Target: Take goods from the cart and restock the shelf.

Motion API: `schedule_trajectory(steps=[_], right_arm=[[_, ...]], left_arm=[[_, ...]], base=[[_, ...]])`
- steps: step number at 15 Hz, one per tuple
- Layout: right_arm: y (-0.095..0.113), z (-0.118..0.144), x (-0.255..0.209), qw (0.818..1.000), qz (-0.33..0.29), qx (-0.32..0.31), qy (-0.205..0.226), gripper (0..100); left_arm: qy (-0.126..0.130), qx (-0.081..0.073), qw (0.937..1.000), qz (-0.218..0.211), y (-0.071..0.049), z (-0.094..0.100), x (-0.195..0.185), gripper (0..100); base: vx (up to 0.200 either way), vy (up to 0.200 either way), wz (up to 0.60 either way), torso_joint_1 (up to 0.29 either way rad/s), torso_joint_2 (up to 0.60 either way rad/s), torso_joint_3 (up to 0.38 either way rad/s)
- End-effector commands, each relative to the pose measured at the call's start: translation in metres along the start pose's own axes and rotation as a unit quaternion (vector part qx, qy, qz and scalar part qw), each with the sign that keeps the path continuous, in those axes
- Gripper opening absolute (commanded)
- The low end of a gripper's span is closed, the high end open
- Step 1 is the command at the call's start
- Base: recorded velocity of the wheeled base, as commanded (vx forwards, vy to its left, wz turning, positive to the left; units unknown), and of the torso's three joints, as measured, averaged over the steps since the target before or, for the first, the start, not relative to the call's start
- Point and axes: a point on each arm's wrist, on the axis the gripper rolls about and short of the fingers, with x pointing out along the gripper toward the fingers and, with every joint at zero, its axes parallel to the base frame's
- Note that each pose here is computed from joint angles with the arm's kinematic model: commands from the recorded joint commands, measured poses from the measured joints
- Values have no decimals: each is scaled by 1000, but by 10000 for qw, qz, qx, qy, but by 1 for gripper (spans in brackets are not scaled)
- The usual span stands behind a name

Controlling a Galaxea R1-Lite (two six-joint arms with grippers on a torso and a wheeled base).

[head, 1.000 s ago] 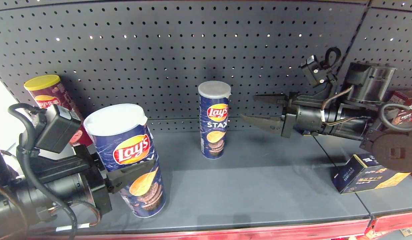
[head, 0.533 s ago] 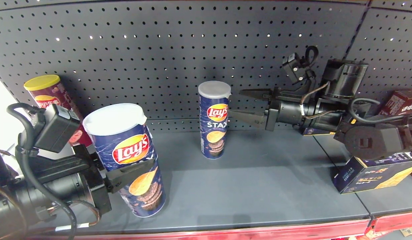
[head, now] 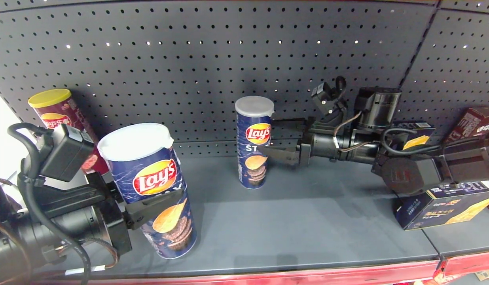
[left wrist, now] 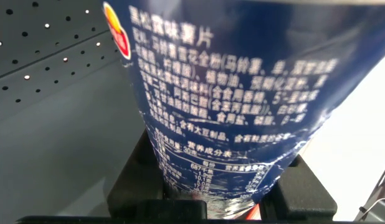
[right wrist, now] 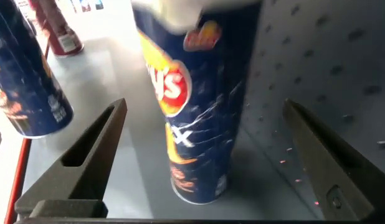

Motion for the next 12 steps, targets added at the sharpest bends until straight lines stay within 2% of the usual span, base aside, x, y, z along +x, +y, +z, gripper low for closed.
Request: schedule_trajectory(steps=[1, 8, 10, 11, 12], right_arm=[[0, -11, 6, 9999, 55, 87, 103, 100], [-2, -39, 16, 9991, 122, 204, 346, 100], [-3, -44, 19, 9989, 129, 240, 385, 100], [-4, -53, 22, 9985, 154, 291, 439, 100], [-5, -55, 23, 9983, 181, 313, 456, 100]], left_arm=[[-8, -22, 10000, -5, 0, 0, 0, 0], [-22, -24, 10000, 4, 0, 1, 0, 0], [-22, -47, 10000, 3, 0, 1, -1, 0], [-22, -139, 9999, 3, 0, 1, -1, 0], [-30, -137, 9999, 3, 0, 1, -1, 0]], base=[[0, 0, 0, 0, 0, 0], [0, 0, 0, 0, 0, 0], [0, 0, 0, 0, 0, 0], [0, 0, 0, 0, 0, 0], [0, 0, 0, 0, 0, 0]])
